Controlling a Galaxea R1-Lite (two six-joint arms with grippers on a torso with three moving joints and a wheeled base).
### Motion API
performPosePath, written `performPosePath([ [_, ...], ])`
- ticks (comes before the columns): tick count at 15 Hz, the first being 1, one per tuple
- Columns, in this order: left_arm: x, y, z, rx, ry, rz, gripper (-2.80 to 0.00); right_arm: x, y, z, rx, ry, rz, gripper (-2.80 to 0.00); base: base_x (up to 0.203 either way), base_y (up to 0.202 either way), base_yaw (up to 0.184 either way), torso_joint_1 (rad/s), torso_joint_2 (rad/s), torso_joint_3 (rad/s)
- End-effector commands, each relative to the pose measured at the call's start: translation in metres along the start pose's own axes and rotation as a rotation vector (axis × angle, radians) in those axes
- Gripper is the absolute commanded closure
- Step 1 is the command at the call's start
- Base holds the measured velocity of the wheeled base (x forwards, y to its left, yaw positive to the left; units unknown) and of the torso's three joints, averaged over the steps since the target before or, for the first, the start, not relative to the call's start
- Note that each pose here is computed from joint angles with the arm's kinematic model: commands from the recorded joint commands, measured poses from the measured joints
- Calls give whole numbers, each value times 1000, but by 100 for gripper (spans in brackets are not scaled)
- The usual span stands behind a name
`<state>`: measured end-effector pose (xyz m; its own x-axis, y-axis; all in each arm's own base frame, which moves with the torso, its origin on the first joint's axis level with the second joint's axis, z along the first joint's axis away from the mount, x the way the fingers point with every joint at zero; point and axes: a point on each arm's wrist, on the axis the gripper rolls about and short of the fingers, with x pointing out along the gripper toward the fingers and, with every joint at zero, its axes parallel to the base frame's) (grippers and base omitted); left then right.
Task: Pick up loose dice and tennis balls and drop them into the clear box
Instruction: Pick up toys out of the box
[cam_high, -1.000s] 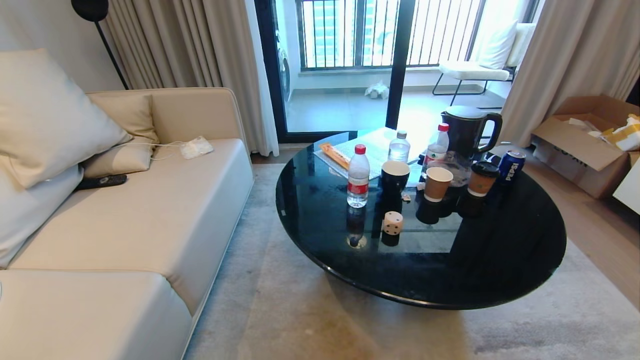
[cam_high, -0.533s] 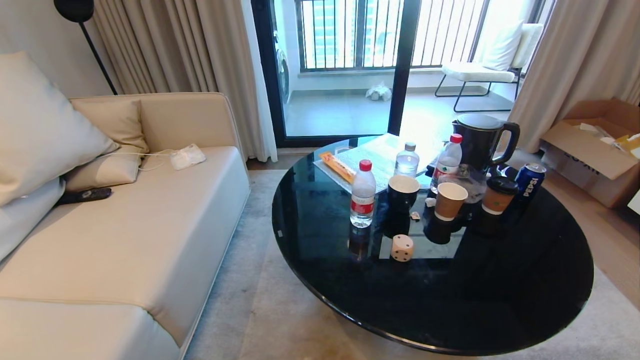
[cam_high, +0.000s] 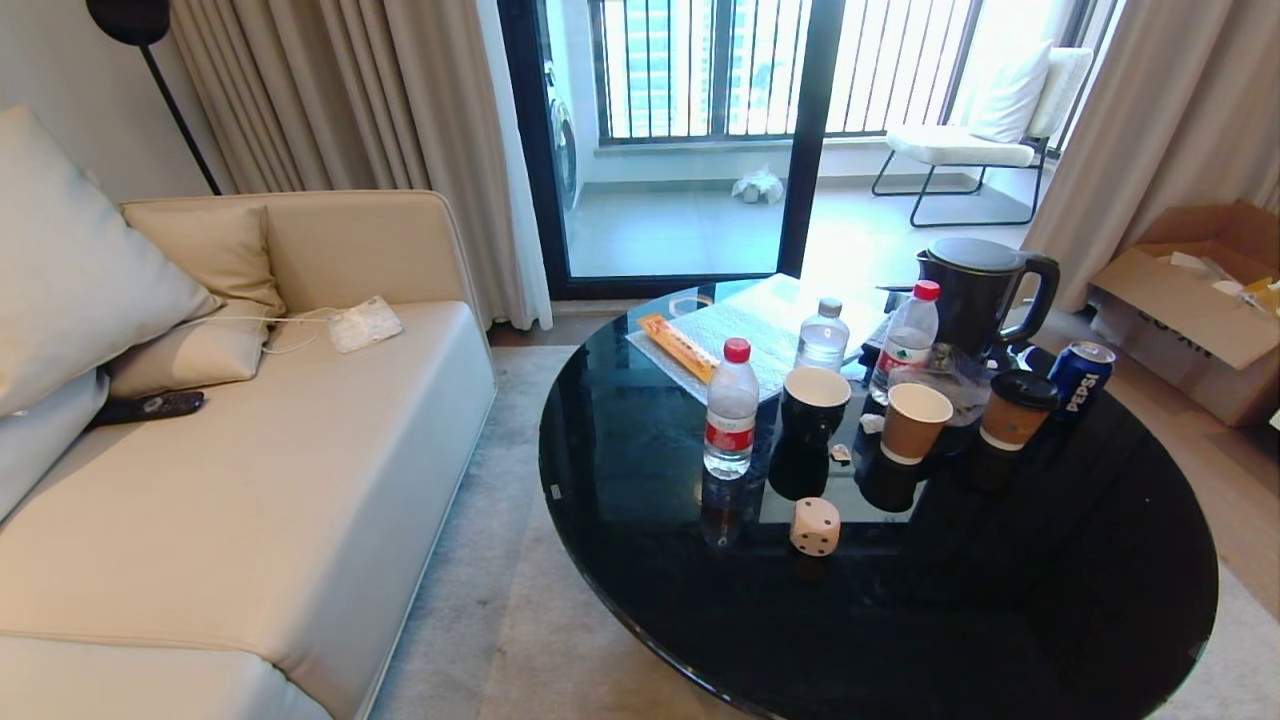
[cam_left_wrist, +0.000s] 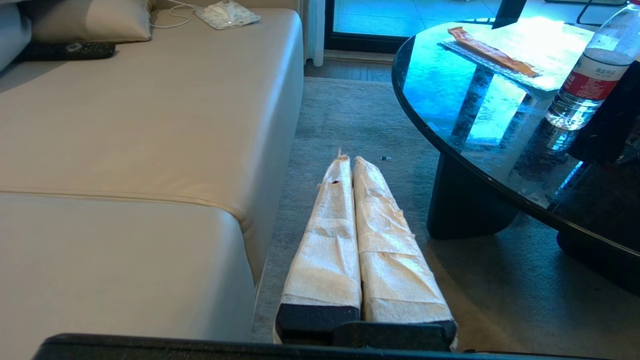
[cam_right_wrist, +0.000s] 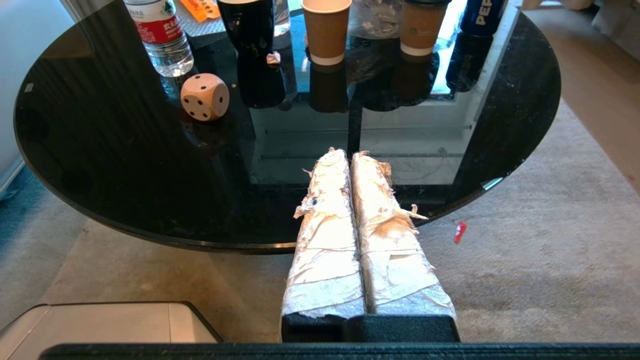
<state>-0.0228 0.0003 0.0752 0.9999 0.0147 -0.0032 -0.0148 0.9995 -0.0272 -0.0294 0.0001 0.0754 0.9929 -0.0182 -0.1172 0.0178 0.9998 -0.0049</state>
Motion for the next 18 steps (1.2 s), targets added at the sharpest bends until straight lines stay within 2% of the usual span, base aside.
performPosePath([
  [1,0,0,0,0,-2,-1,0,0,0,0,-1,2,0,0,0,0,0,0,0,0],
  [9,0,0,0,-7,-3,2,0,0,0,0,-8,2,0,0,0,0,0,1,1,-16],
  [18,0,0,0,-5,-3,1,0,0,0,0,-4,2,0,0,0,0,0,3,2,-190],
])
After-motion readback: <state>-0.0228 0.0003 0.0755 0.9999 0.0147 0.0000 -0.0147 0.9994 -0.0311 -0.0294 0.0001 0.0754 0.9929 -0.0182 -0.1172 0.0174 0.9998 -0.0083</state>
